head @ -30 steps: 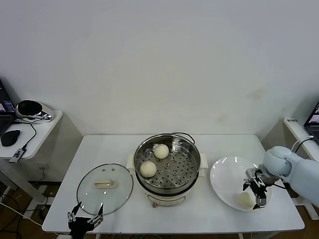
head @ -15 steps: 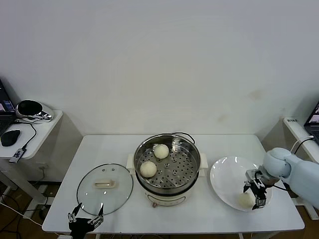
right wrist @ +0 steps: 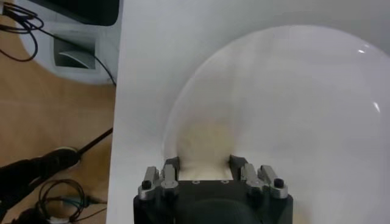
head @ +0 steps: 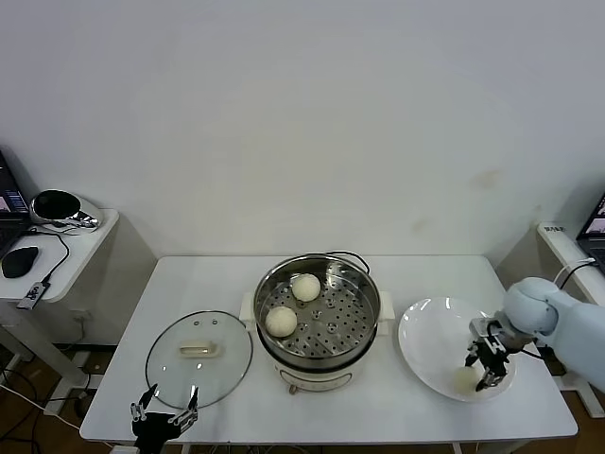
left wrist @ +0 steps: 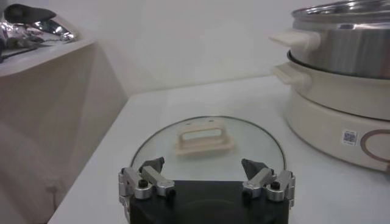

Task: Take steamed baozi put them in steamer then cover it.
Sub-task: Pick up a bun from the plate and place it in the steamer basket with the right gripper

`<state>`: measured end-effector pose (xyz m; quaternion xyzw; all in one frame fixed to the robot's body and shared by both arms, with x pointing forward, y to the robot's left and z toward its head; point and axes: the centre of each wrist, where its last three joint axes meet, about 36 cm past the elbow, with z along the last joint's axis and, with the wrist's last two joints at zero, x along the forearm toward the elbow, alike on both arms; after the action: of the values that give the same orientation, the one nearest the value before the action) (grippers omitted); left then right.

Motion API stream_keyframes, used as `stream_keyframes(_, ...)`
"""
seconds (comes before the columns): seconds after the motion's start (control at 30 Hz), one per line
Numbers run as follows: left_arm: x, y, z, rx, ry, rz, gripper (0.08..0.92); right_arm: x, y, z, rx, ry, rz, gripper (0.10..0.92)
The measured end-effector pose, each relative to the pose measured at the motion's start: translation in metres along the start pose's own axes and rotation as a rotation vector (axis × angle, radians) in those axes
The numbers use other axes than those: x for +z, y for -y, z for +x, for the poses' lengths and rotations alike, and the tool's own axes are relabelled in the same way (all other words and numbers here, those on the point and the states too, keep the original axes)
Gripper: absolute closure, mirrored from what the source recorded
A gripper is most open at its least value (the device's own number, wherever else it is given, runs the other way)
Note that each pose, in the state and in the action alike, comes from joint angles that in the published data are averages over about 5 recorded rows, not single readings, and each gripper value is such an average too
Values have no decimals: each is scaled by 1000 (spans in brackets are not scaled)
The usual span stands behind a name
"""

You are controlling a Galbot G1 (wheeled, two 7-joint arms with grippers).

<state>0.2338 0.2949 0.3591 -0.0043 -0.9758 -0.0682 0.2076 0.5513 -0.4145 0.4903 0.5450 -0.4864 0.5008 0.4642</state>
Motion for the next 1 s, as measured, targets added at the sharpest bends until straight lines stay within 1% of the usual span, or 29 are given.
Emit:
stream_keyframes(0.17,-2,0,-3,-4,10,3,177,-5,20,36,49,31,13,505)
stream_keyframes(0.37,-5,-2,-4,-19,20,-1,177,-25,60,104,149,110,74,503)
stream_keyframes(0.5,-10,-3,-5,-33,34,-7,177,-55,90,151,217,155,186,498)
stream_keyframes(0.63,-11,-6,-3,-50,41,-15,177,-101,112,190,268,175,343,498)
stream_keyframes(0.8,-9,-7,0,-69,45,-18,177,-164,131,213,294,182,562,497)
stream_keyframes(1.0,-11,-6,3,-82,55,-20,177,-237,139,214,291,164,840,496)
